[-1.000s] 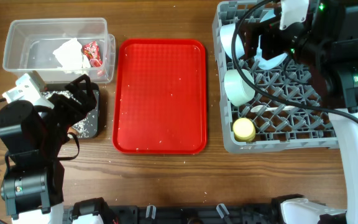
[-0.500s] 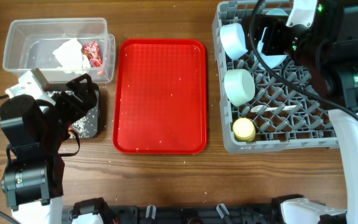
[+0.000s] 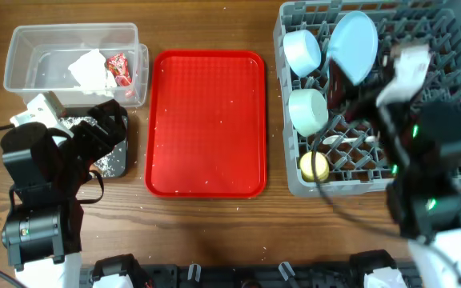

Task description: Sort waste into correct bins and load items into the dishwasher rack

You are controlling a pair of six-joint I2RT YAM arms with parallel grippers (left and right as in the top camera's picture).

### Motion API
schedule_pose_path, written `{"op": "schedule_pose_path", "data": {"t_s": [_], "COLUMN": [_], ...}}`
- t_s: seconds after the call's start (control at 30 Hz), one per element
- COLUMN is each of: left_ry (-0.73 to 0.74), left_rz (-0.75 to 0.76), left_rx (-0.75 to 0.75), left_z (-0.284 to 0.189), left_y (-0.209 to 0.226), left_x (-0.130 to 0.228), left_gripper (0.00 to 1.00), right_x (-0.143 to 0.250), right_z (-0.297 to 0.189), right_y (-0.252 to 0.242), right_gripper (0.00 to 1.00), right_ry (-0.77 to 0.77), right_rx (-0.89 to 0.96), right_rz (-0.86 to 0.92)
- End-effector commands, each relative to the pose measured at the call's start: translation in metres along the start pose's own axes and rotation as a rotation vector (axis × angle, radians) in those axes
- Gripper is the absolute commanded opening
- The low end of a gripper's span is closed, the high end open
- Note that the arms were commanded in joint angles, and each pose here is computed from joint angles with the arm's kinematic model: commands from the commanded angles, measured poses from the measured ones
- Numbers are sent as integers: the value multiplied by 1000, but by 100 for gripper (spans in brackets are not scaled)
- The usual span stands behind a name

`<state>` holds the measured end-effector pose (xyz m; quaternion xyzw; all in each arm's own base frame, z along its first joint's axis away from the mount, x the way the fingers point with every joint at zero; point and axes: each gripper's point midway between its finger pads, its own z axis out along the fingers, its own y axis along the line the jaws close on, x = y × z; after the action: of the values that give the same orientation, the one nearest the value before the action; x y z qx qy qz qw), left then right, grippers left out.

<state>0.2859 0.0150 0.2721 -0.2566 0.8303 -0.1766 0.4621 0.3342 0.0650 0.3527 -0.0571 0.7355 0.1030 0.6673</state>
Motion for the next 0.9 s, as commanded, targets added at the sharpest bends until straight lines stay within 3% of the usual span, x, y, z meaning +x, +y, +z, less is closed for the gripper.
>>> {"op": "schedule_pose_path", "data": {"t_s": [0.0, 0.2, 0.5, 0.87], "left_ry": [-7, -7, -7, -7], "left_rz": [25, 25, 25, 25], "left_rx": [15, 15, 15, 15], "left_z": [-2, -2, -2, -2], "left_y": [-5, -5, -5, -5], "left_x": [-3, -3, -3, -3], "left_gripper": [100, 100, 100, 100], "right_x": [70, 143, 186, 185], "right_z": [-31, -65, -75, -77], "right_y": [-1, -14, -16, -16], "right_gripper": [100, 100, 100, 100], "right_ry": [-3, -80, -79, -86], "right_rx": [-12, 14, 13, 14], "right_rz": [-16, -18, -19, -20]}}
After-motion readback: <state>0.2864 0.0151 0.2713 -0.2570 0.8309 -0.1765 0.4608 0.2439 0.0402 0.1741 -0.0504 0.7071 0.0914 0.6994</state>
